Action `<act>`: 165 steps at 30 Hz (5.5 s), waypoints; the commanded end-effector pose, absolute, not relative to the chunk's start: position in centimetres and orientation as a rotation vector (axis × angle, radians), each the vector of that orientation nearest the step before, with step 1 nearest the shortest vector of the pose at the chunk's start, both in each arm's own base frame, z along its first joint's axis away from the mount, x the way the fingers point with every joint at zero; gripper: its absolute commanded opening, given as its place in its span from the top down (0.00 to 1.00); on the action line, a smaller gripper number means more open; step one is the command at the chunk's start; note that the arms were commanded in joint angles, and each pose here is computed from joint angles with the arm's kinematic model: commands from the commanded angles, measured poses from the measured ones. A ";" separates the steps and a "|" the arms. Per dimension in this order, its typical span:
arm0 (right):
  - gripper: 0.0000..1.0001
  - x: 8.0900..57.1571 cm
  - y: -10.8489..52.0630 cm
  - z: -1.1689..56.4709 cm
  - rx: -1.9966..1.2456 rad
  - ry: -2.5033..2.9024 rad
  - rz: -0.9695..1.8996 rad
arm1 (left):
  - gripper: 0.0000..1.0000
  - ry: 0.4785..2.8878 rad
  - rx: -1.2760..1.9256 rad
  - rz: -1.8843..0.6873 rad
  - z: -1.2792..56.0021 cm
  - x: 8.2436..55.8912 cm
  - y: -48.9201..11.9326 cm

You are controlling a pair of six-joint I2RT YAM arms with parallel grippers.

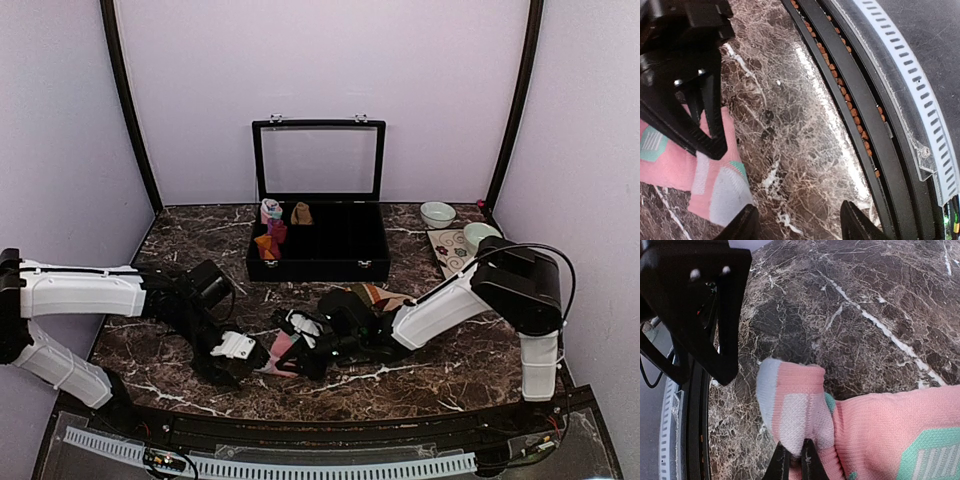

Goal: Roll the socks
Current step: Roll the sock at the center of the board.

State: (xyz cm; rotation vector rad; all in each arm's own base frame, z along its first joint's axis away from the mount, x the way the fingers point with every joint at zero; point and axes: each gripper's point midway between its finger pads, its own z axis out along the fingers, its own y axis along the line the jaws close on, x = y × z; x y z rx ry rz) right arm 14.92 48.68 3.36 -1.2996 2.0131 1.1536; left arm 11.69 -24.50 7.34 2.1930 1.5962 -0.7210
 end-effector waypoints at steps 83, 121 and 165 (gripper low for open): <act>0.02 21.5 36.9 4.4 -0.890 2.256 0.843 | 0.83 1.389 2.544 -0.331 -2.2 14.6 -25.5; 1.00 27.7 44.2 -1.1 -1.118 2.390 0.885 | 0.83 1.142 2.662 -0.308 -1.1 9.2 -25.6; 0.01 21.9 27.2 11.9 -0.388 1.993 0.887 | 0.84 1.841 2.573 -1.010 -1.1 9.6 -30.7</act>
